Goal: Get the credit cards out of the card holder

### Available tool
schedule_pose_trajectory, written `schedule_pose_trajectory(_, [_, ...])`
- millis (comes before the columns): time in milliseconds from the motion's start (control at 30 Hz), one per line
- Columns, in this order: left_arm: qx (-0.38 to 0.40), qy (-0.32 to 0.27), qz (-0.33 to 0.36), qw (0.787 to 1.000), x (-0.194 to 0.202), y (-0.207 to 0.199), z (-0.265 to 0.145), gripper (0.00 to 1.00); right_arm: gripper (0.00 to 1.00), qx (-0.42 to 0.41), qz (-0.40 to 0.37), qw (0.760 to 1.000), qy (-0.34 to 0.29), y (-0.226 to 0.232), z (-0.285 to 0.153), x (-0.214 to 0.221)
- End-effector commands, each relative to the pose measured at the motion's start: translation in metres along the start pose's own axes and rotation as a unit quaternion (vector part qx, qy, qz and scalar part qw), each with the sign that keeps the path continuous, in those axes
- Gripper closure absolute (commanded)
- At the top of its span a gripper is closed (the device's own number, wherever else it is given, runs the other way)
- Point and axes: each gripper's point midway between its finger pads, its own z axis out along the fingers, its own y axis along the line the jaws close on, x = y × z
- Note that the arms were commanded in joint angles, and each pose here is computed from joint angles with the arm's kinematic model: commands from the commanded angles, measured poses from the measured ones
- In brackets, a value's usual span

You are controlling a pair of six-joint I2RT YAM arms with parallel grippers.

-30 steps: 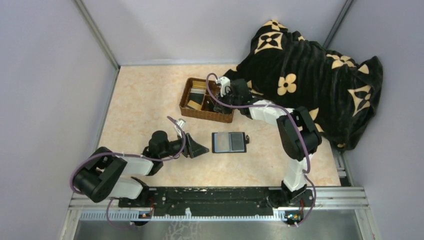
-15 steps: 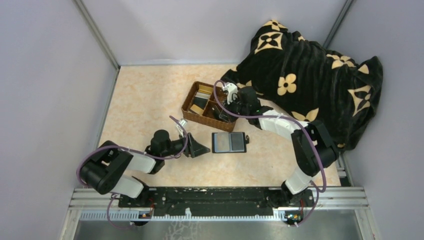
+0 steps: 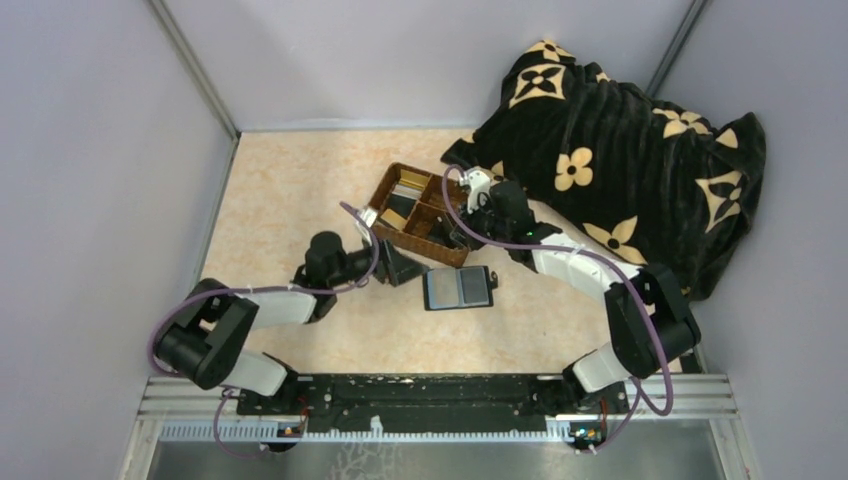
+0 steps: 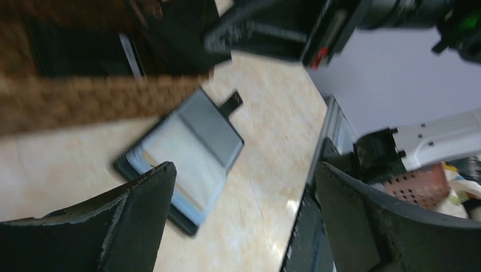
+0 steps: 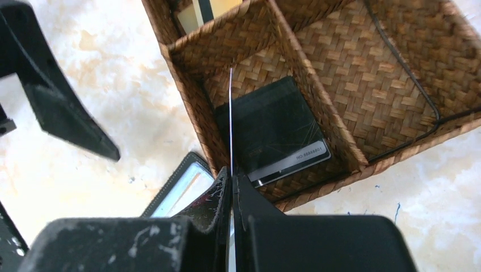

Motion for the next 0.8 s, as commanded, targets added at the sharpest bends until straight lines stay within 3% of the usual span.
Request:
schedule_pose_trajectory(0, [-0.011, -0.07, 0.095, 0.993, -0.086, -0.022, 0.02, 0.0, 1.0, 0.001, 0.003, 0.996, -0.091, 0.005, -0.022, -0.064])
schedule_pose_trajectory(200, [-0.161, -0.111, 0.14, 0.971, -0.178, 0.01, 0.033, 0.02, 1.0, 0.005, 0.019, 0.988, -0.152, 0.003, -0.053, -0.112])
schedule_pose_trajectory(367, [-0.249, -0.09, 0.175, 0.948, -0.21, 0.043, 0.037, 0.05, 1.0, 0.021, 0.026, 0.982, -0.185, 0.002, -0.079, -0.13])
schedule_pose_trajectory(433, [-0.256, -0.086, 0.191, 0.944, -0.211, 0.049, 0.038, 0.09, 1.0, 0.03, 0.031, 0.98, -0.195, 0.001, -0.088, -0.134])
schedule_pose_trajectory(567, [-0.266, -0.058, 0.214, 0.938, -0.196, 0.066, 0.04, 0.38, 1.0, 0.047, 0.034, 0.976, -0.21, 0.0, -0.105, -0.136])
schedule_pose_trajectory(767, [-0.278, -0.01, 0.244, 0.929, -0.164, 0.078, 0.047, 0.43, 1.0, 0.05, 0.038, 0.978, -0.201, 0.0, -0.11, -0.125])
